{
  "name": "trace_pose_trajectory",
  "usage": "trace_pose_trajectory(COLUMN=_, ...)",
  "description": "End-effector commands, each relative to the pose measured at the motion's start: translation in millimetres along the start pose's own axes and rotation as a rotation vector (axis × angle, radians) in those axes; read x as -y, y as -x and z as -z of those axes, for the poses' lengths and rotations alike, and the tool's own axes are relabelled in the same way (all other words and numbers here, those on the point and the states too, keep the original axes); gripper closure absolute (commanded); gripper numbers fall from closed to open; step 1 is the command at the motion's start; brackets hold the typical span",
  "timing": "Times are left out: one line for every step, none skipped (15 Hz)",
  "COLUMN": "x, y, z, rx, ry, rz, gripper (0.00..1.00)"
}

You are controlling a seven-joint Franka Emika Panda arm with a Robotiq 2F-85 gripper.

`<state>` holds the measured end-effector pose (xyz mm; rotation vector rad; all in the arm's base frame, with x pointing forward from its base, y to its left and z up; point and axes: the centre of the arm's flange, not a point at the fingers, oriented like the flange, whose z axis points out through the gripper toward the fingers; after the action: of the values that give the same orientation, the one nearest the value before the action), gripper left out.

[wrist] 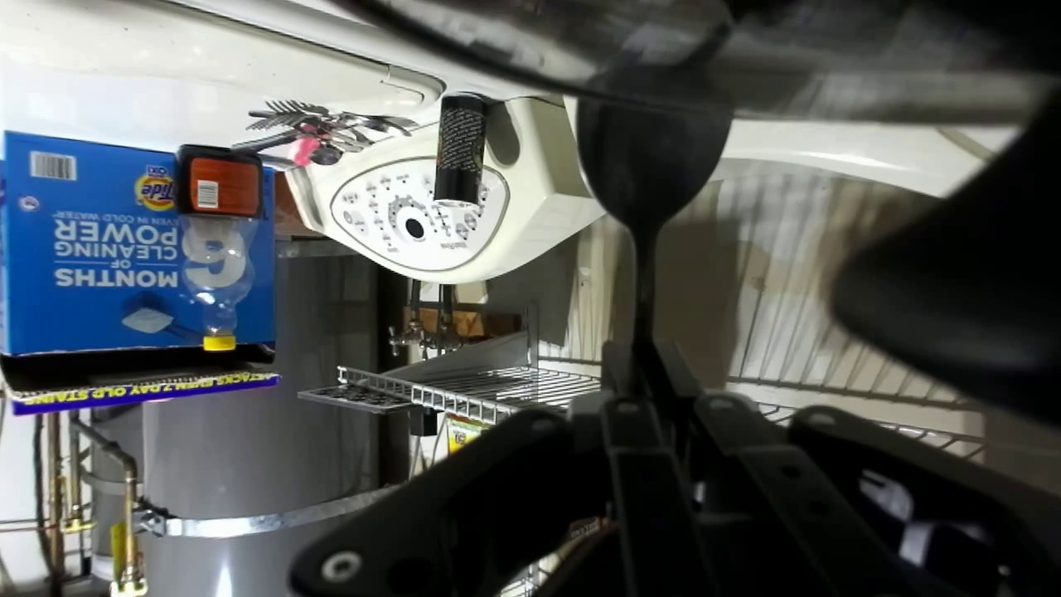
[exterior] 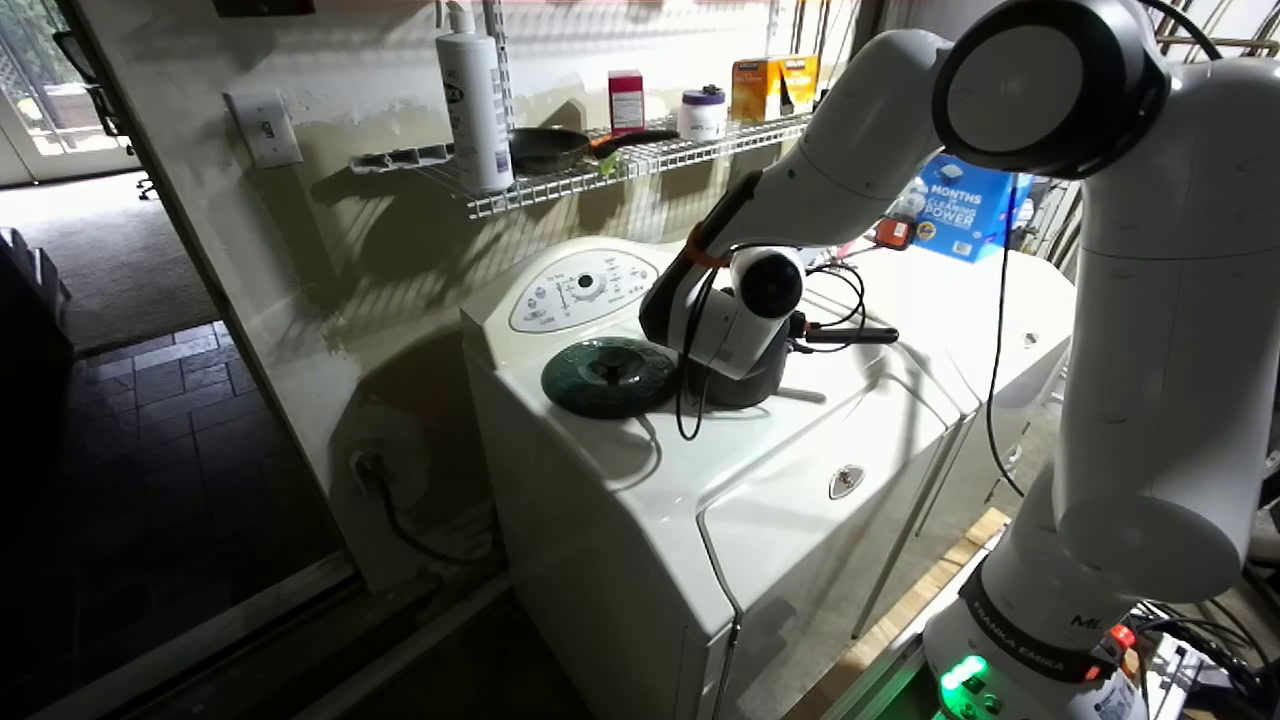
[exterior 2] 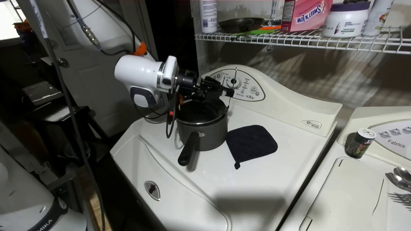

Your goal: Put the spoon in the pot

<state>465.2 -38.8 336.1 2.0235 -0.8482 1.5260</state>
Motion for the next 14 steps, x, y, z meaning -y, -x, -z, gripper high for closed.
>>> trace_pose_trajectory(x=7.6, y=2.0, z=-9.6, rx=0.011, ry=0.046, rz=0.021, gripper=0.98)
trace_pose_trajectory(x=7.8, y=2.0, z=-9.8, rx=0.011, ry=0.049, rz=0.024, gripper=0.98)
trace_pose_trajectory(x=7.7, y=2.2, z=-10.5, rx=0.015, ry=0.05, rz=0.028, gripper=0.98)
trace_pose_trajectory(x=7.6, y=2.1, z=-11.5, rx=0.018, ry=0.05, rz=0.032, gripper=0.98)
trace_pose_trajectory(x=7.6, y=2.1, z=-12.5, rx=0.025, ry=0.05, rz=0.038, gripper=0.98)
trace_pose_trajectory(x=7.5, y=2.3, z=-13.1, rx=0.027, ry=0.051, rz=0.04, gripper=0.98)
trace_pose_trajectory(x=7.4, y=2.3, z=-14.3, rx=0.034, ry=0.052, rz=0.043, gripper=0.98)
trace_pose_trajectory(x=7.2, y=2.3, z=-15.5, rx=0.041, ry=0.053, rz=0.047, gripper=0.98)
trace_pose_trajectory(x=6.9, y=2.1, z=-16.4, rx=0.047, ry=0.055, rz=0.05, gripper=0.98)
trace_pose_trajectory(x=6.5, y=2.0, z=-16.7, rx=0.052, ry=0.057, rz=0.051, gripper=0.98)
trace_pose_trajectory(x=6.0, y=1.5, z=-17.5, rx=0.061, ry=0.059, rz=0.054, gripper=0.98)
trace_pose_trajectory(x=5.6, y=1.3, z=-18.5, rx=0.065, ry=0.062, rz=0.054, gripper=0.98)
trace_pose_trajectory(x=5.4, y=0.4, z=-19.2, rx=0.07, ry=0.064, rz=0.054, gripper=0.98)
trace_pose_trajectory(x=5.2, y=-0.4, z=-19.9, rx=0.074, ry=0.066, rz=0.055, gripper=0.98)
